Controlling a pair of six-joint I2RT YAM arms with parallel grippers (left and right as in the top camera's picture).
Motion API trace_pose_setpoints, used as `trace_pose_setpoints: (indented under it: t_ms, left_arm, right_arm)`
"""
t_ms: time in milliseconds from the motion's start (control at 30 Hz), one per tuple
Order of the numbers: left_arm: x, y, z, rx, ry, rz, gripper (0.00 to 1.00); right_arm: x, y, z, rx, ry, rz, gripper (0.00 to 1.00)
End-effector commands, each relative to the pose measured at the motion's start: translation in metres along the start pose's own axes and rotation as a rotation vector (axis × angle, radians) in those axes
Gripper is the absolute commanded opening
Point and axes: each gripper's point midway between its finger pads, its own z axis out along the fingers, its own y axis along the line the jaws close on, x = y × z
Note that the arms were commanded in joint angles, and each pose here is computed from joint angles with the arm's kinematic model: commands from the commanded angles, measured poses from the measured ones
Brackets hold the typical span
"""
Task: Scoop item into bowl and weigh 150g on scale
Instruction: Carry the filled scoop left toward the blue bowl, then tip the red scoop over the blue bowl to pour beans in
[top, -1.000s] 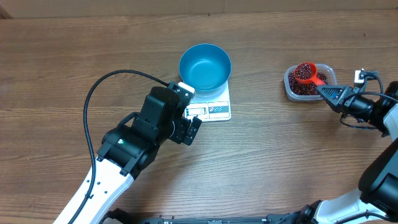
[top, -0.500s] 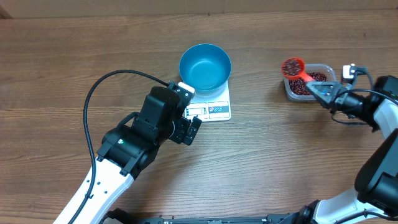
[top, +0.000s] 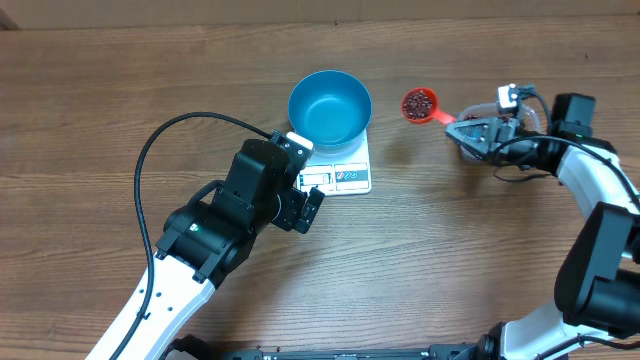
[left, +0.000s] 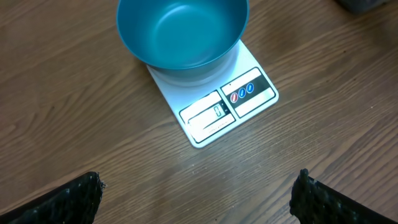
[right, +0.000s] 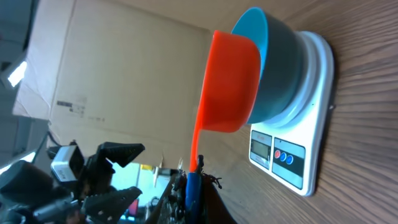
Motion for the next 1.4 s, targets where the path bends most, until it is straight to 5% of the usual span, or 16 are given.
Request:
trace_pose_setpoints:
  t_ms: [0, 633, 1367]
  left_arm:
    - [0.002, -0.001, 0.003, -0.005, 0.009, -0.004, 0.99]
    - [0.002, -0.001, 0.003, -0.005, 0.009, -0.004, 1.00]
    - [0.002, -0.001, 0.003, -0.005, 0.009, -0.004, 1.00]
  right_arm:
    - [0.005, 0.002, 0.021, -0.002, 0.044, 0.057, 0.04]
    - [0.000, 0.015, 0.112, 0.108, 0.069, -0.177, 0.04]
    - [-0.009, 0.006, 0.135, 0.230, 0.042, -0.658, 0.04]
